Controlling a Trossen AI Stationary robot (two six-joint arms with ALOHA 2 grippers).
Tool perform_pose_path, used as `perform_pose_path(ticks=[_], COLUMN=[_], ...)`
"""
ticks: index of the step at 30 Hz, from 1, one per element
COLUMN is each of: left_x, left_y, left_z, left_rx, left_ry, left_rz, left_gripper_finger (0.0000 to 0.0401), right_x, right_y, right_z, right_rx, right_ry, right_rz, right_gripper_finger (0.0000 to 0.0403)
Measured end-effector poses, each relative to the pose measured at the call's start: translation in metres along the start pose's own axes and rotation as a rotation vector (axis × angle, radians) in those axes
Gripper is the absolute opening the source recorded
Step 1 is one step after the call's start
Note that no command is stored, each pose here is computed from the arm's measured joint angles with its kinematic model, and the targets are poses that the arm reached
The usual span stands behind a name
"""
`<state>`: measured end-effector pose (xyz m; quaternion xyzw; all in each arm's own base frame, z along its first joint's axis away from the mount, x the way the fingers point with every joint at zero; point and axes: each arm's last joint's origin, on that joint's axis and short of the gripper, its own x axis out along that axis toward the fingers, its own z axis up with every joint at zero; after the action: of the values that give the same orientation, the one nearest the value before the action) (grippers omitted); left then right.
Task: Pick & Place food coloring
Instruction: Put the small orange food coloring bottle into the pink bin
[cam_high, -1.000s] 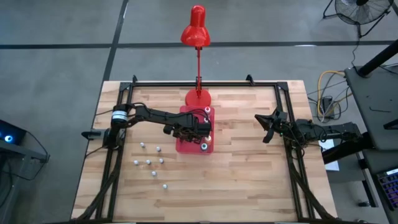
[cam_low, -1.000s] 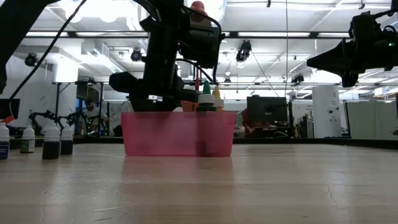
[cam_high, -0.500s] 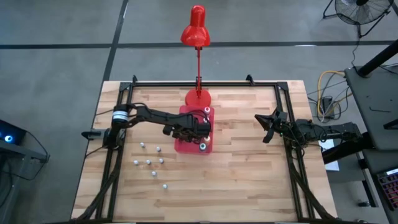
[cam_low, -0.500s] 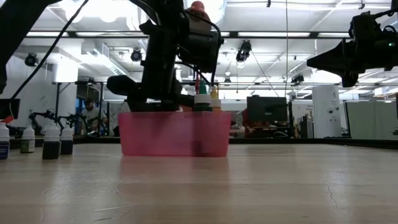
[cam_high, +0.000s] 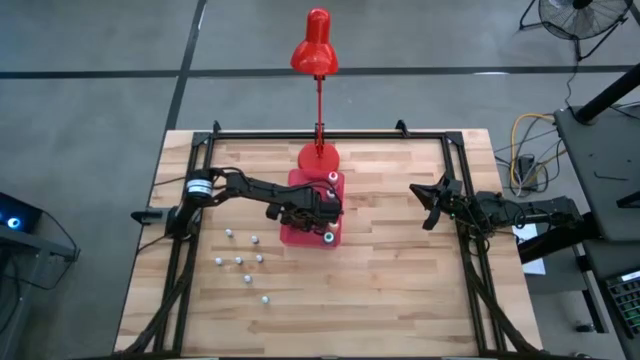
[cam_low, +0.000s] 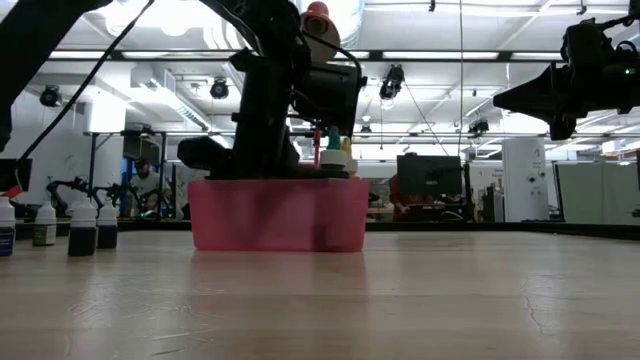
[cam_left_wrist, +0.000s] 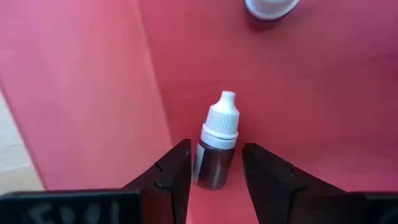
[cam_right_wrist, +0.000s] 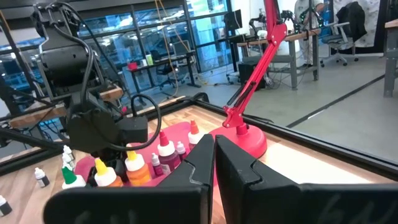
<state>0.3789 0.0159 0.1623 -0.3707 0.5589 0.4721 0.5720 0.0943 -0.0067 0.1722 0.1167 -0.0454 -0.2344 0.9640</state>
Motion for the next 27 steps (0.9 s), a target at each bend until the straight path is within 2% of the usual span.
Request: perform_pose_path(ticks=[12,27], left_x=[0.0002,0.0051], left_y=[-0.0038,-0.0027], left_z=[0.0009,0.0035], left_rx=[0.083,0.097], left_ry=[-0.015,-0.071], left_rz=[-0.035,-0.023], left_gripper_finger=[0.0117,0.0117], right_x=[0.0000,0.0000], right_y=[0.0000,0.0001], right_z=[0.0000,0.0000], right_rx=[0.000,0.000], right_ry=[0.000,0.000], right_rz=[0.000,0.001], right_gripper_finger=[0.0009,0.0009])
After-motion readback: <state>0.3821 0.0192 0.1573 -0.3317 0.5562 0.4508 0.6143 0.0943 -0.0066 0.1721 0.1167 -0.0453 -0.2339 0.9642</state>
